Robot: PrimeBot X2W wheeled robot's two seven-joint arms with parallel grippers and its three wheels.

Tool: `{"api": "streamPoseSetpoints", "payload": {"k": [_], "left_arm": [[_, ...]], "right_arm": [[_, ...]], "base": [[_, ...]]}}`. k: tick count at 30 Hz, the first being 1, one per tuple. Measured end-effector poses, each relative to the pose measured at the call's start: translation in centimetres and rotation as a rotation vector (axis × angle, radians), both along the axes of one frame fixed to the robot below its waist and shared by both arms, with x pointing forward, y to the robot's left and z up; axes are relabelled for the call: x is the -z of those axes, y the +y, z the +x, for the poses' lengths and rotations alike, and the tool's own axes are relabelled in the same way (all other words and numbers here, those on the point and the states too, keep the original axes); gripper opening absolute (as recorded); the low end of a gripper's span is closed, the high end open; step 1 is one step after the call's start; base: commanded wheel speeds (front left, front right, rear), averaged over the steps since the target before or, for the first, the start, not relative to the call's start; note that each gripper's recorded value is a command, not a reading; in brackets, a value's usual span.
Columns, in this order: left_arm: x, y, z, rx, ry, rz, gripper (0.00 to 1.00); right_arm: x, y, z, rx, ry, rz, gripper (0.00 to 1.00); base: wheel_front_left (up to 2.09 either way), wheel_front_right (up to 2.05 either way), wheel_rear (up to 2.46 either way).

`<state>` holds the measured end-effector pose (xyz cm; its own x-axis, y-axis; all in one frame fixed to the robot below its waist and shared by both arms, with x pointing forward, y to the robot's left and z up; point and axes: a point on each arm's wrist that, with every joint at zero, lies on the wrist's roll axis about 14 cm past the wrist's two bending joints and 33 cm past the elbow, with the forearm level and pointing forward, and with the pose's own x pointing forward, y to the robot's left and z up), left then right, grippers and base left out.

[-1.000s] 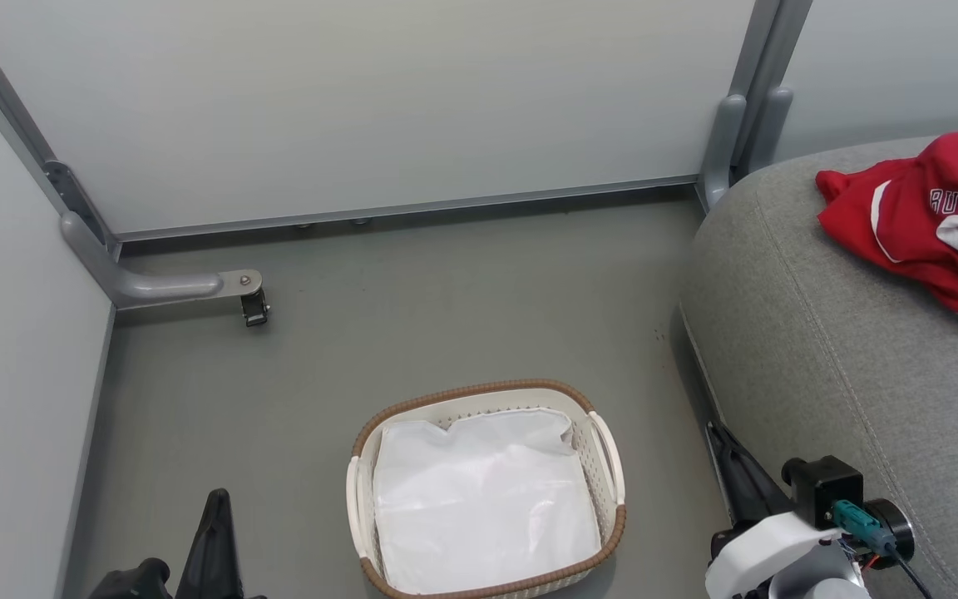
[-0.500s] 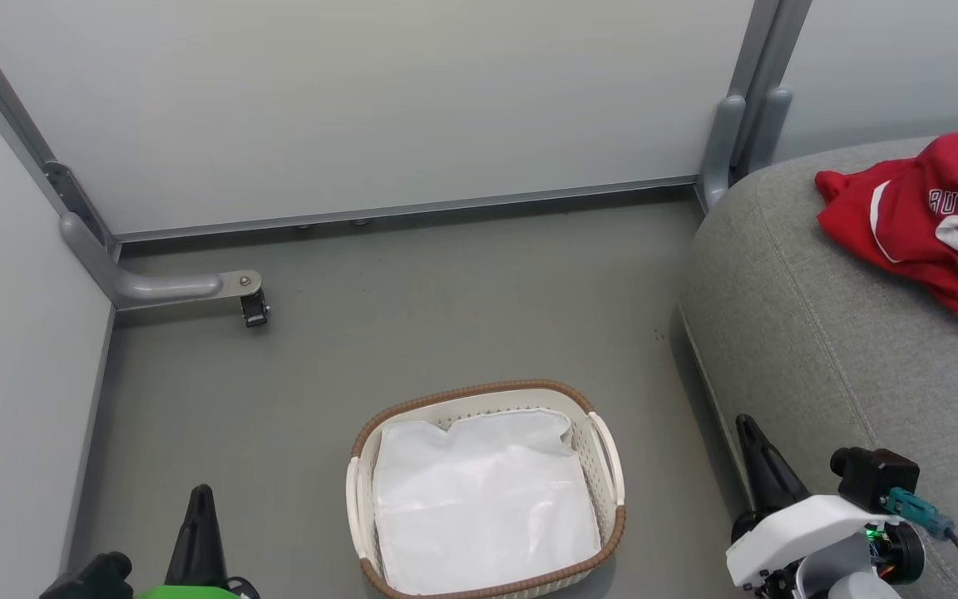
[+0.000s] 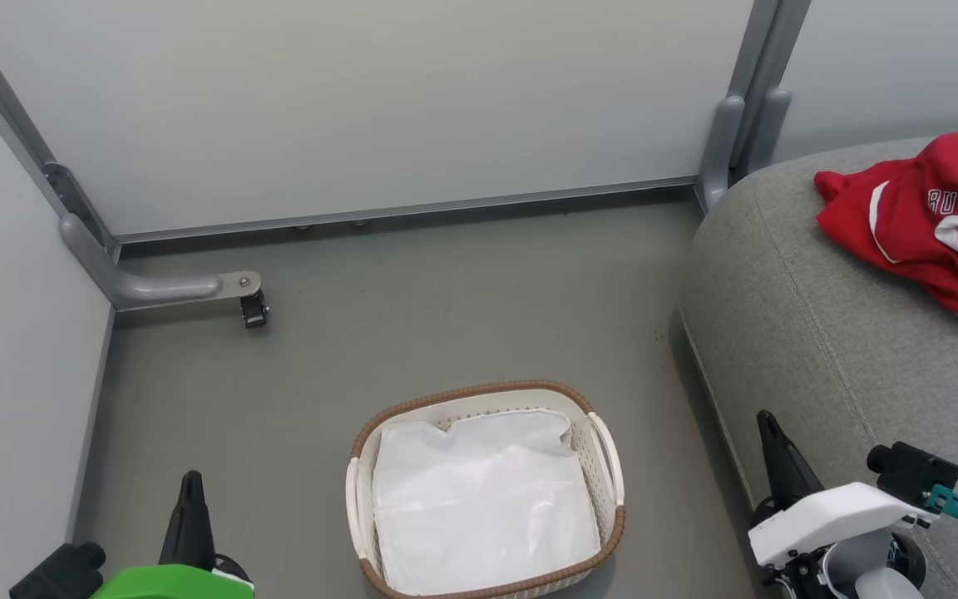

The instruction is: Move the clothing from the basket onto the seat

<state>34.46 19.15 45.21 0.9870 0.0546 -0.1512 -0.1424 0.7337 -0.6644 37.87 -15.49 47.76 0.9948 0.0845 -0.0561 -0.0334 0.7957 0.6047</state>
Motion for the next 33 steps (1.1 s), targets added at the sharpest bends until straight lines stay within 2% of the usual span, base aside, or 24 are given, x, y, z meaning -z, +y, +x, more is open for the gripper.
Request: {"api": "streamPoseSetpoints", "payload": {"k": [33], "left_arm": [[-1.7, 0.5, 2.0, -0.038, -0.042, -0.367, 0.00]], "right_arm": [[-0.6, -2.2, 0.4, 0.081, 0.037, 0.407, 0.00]], "base": [[0.00, 0.00, 0.00]]}}
